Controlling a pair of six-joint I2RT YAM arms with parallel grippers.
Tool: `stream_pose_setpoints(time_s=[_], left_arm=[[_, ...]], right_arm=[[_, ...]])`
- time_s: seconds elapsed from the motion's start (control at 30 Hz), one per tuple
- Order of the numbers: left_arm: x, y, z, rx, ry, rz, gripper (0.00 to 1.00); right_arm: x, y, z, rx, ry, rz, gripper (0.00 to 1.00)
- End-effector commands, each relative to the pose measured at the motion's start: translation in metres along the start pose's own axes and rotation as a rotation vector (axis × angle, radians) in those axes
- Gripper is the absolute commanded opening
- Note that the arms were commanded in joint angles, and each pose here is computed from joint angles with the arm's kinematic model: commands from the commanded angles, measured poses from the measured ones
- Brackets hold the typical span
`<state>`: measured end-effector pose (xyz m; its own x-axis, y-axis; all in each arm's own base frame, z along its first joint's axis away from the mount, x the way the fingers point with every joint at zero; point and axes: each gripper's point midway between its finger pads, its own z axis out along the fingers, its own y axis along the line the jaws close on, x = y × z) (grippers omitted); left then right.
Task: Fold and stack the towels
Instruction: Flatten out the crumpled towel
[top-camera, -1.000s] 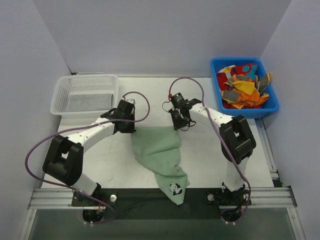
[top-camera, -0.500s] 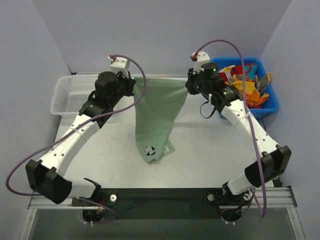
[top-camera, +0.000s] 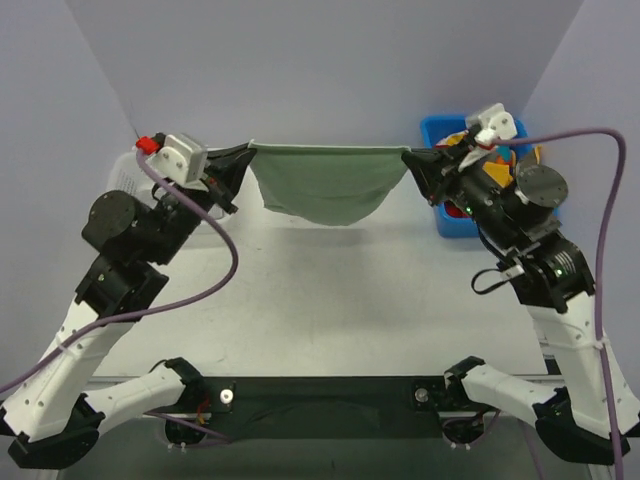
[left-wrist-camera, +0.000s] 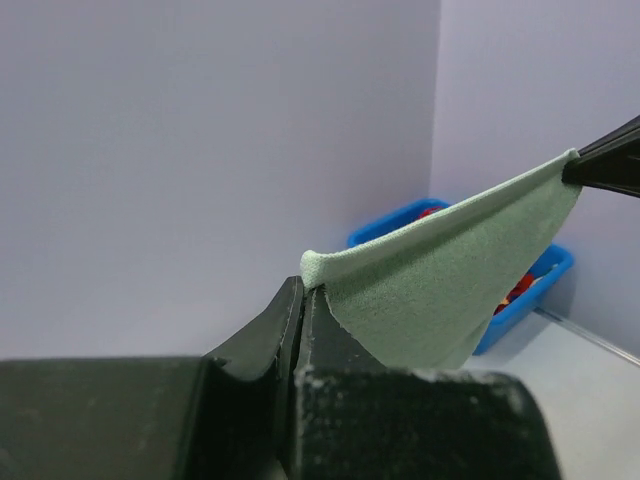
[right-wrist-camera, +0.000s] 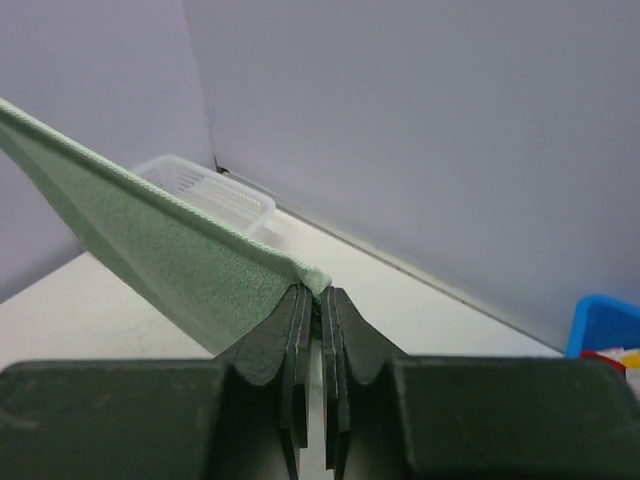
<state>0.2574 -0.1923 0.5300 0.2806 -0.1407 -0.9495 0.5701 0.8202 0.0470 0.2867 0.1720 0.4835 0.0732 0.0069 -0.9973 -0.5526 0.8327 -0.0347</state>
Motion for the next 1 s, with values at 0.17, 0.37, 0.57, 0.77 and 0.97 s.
stream_pose_setpoints(time_s=[0.17,0.37,0.57,0.77,0.97], left_arm=[[-0.060,-0.017,-0.041,0.103,-0.149,-0.044,0.00],[-0.024,-0.001,-0.019,-0.010,-0.019,-0.069,0.00],[0.084,0.059,0.033,-0.337,0.234,-0.043,0.00],[0.229,0.134,0.079,-0.475,0.382,-0.234,0.00],[0.305,0.169,0.137,-0.434,0.387,-0.219,0.00]], right_arm=[[-0.048,0.016,-0.046,-0.064,-0.152,-0.044,0.00],[-0.031,0.000,-0.028,0.017,-0.092,-0.036,0.00],[0.042,-0.048,0.037,0.210,0.130,-0.031,0.00],[0.140,-0.098,0.117,0.294,0.337,0.019,0.00],[0.231,-0.140,0.190,0.322,0.448,-0.028,0.00]])
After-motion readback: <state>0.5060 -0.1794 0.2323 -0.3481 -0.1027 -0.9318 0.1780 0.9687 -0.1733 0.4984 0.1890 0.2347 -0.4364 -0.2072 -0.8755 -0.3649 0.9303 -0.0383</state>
